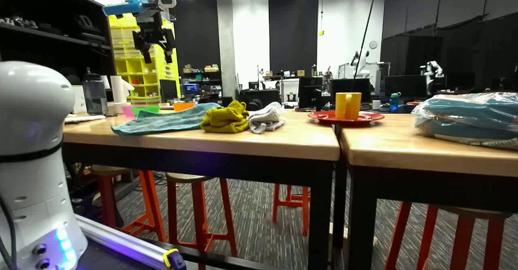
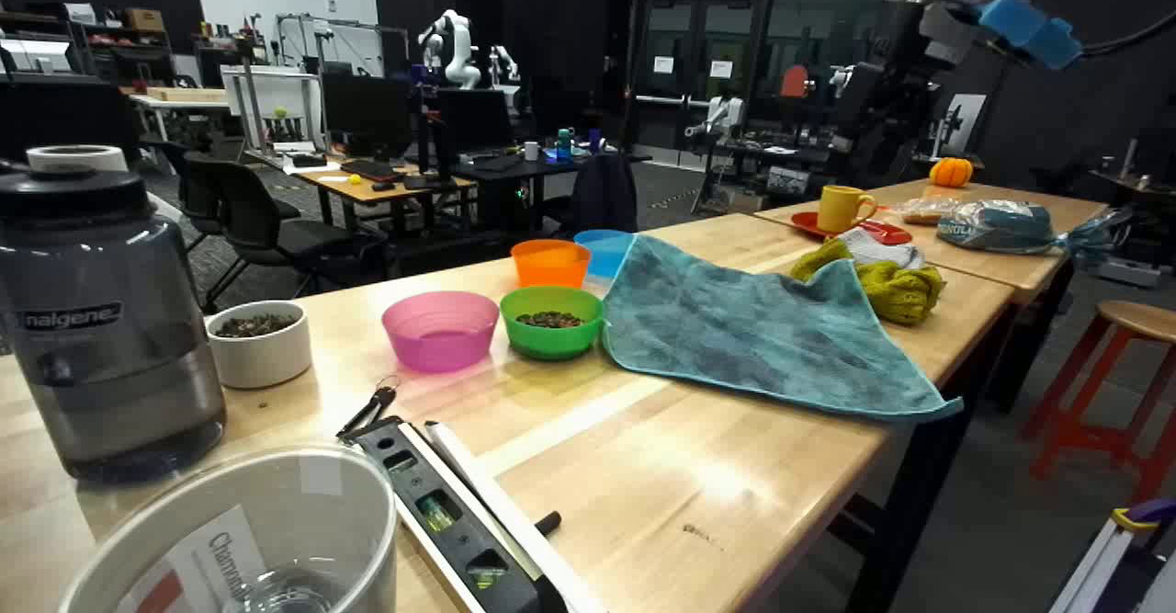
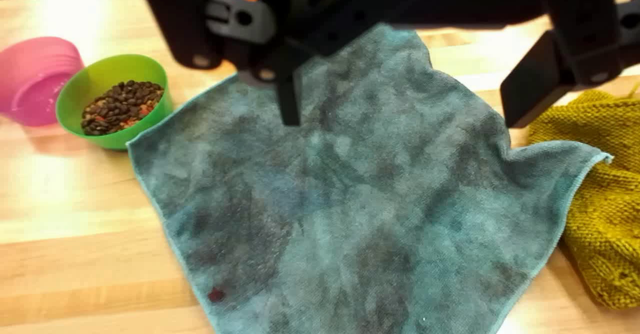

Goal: Fold the blue towel

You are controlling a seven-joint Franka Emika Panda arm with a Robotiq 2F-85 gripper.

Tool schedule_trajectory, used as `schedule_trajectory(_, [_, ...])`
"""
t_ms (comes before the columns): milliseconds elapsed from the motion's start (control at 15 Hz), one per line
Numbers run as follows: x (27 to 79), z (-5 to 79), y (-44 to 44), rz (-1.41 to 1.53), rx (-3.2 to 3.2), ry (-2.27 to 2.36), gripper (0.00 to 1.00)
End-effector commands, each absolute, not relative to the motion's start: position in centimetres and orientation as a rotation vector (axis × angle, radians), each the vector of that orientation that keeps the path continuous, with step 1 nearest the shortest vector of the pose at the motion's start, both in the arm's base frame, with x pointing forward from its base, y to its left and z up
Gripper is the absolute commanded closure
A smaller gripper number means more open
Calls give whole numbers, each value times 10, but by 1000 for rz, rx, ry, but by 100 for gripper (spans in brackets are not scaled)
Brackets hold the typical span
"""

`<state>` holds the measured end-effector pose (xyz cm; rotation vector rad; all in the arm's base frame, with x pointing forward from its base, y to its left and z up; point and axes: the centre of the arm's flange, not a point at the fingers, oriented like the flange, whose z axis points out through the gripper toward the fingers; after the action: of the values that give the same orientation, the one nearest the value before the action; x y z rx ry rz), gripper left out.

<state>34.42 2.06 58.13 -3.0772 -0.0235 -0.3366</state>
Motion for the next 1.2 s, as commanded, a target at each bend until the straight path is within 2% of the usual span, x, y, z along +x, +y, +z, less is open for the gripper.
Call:
schedule_trajectory(0, [344,582,21,-340,-3077,-24,0])
schedule_trajectory(667, [345,582,19,-345,-3077,-22,0])
schedule_trajectory(1133, [353,565,-13,-318,-3066,-5,0])
